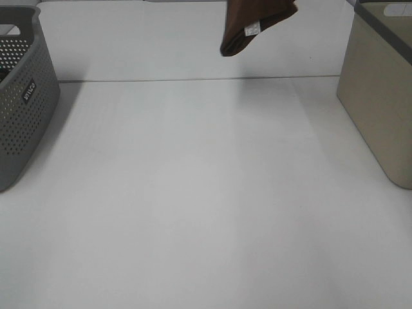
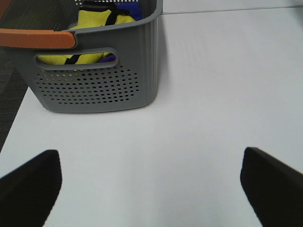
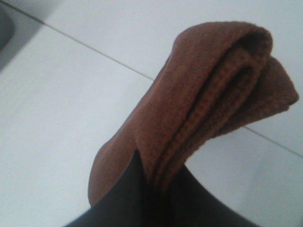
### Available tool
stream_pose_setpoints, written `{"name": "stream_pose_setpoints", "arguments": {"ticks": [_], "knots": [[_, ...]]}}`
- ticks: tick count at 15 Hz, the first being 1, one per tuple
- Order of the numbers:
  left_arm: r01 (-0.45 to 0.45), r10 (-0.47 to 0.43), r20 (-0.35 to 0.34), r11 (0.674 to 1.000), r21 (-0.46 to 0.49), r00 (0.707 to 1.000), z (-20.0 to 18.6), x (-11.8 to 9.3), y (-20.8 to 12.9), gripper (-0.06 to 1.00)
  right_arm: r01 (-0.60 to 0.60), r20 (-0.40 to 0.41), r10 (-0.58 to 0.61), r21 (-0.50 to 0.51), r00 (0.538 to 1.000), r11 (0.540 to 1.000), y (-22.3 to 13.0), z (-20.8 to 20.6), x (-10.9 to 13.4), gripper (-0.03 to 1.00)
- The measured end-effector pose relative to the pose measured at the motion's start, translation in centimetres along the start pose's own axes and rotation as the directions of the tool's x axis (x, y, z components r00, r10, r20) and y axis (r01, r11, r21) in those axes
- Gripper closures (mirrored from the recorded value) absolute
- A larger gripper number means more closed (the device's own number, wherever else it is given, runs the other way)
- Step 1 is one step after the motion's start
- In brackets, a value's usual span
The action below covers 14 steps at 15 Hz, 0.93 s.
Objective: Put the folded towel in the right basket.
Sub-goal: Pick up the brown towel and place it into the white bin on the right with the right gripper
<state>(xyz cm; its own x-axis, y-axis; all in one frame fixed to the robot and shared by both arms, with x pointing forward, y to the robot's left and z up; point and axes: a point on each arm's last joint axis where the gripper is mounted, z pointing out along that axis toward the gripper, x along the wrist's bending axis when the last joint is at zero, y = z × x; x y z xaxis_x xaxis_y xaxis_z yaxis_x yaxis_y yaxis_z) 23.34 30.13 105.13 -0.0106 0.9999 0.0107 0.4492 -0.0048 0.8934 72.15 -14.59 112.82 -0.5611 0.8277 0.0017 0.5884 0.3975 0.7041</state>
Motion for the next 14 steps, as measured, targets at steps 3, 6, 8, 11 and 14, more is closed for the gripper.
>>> {"name": "stream_pose_setpoints", "arguments": {"ticks": [3, 6, 8, 11, 14], "knots": [[0.000, 0.000, 0.000, 1.000, 0.000, 1.000, 0.0, 0.0, 0.0, -0.03, 0.043, 0.147, -0.036, -0.044, 0.988, 0.998, 1.1, -4.9, -1.3, 0.90], [0.000, 0.000, 0.000, 1.000, 0.000, 1.000, 0.0, 0.0, 0.0, -0.03, -0.041, 0.215, 0.064, -0.109, 0.974, 0.993, 0.5, -9.3, -5.5, 0.90], [0.000, 0.000, 0.000, 1.000, 0.000, 1.000, 0.0, 0.0, 0.0, -0.03, -0.096, 0.265, 0.130, -0.140, 0.955, 0.986, -0.5, -11.8, -8.8, 0.90], [0.000, 0.000, 0.000, 1.000, 0.000, 1.000, 0.0, 0.0, 0.0, -0.03, -0.170, 0.325, 0.213, -0.156, 0.921, 0.973, -2.5, -14.7, -12.7, 0.90], [0.000, 0.000, 0.000, 1.000, 0.000, 1.000, 0.0, 0.0, 0.0, -0.03, -0.308, 0.361, 0.309, -0.062, 0.880, 0.949, -6.9, -14.9, -16.6, 0.90]]}}
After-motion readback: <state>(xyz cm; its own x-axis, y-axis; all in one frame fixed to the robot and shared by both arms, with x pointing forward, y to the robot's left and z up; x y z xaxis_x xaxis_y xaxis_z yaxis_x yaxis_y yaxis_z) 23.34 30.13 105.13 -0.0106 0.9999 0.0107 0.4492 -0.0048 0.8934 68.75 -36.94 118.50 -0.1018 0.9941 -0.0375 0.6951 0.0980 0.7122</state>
